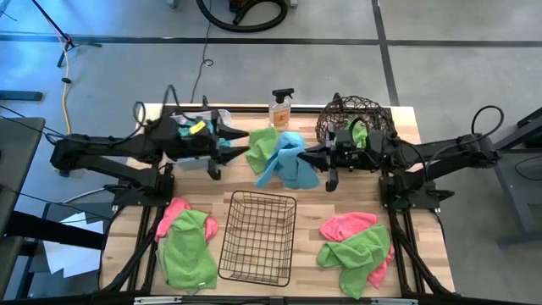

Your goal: Sort microfiber towel by color & place in baskets

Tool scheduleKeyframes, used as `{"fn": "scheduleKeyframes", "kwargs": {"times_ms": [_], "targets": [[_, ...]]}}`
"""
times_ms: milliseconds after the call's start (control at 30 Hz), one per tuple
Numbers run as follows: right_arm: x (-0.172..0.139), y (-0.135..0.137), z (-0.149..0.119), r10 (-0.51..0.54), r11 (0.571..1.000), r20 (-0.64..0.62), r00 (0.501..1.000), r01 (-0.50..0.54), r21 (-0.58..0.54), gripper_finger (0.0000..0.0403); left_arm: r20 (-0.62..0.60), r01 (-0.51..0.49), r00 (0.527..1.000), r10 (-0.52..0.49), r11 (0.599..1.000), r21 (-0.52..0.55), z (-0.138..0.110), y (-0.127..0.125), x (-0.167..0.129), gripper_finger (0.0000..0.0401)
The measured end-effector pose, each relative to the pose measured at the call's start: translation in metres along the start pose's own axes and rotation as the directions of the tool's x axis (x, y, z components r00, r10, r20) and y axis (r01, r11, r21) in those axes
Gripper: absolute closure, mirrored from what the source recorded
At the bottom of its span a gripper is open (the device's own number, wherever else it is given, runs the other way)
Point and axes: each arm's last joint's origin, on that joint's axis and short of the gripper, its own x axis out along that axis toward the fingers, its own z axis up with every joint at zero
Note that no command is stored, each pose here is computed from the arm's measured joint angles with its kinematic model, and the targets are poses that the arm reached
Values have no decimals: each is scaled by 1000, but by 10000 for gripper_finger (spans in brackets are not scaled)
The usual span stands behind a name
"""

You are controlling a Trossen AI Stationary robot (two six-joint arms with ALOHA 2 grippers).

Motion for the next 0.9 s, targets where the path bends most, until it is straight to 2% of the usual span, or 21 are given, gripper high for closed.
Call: {"fn": "scheduleKeyframes", "kwargs": {"times_ms": [167,267,400,533,733,900], "targets": [[7,2,-3,38,999,12,999,-38,0,403,-21,19,1000,-20,997,-77,-13,-1,17,202],[9,2,-4,41,999,20,999,-41,4,403,-38,31,999,-37,989,-147,-18,-2,25,177],[13,3,-2,52,999,61,997,-52,5,403,-52,87,994,-98,979,-184,-16,-5,42,141],[16,4,-4,85,996,57,995,-86,5,403,-60,122,989,-134,978,-168,-12,-9,59,118],[15,9,-4,106,994,69,992,-107,10,403,-95,112,988,-124,987,-119,-15,-10,83,112],[14,11,-3,127,992,72,989,-128,10,403,-123,148,978,-169,976,-160,-25,-12,100,112]]}}
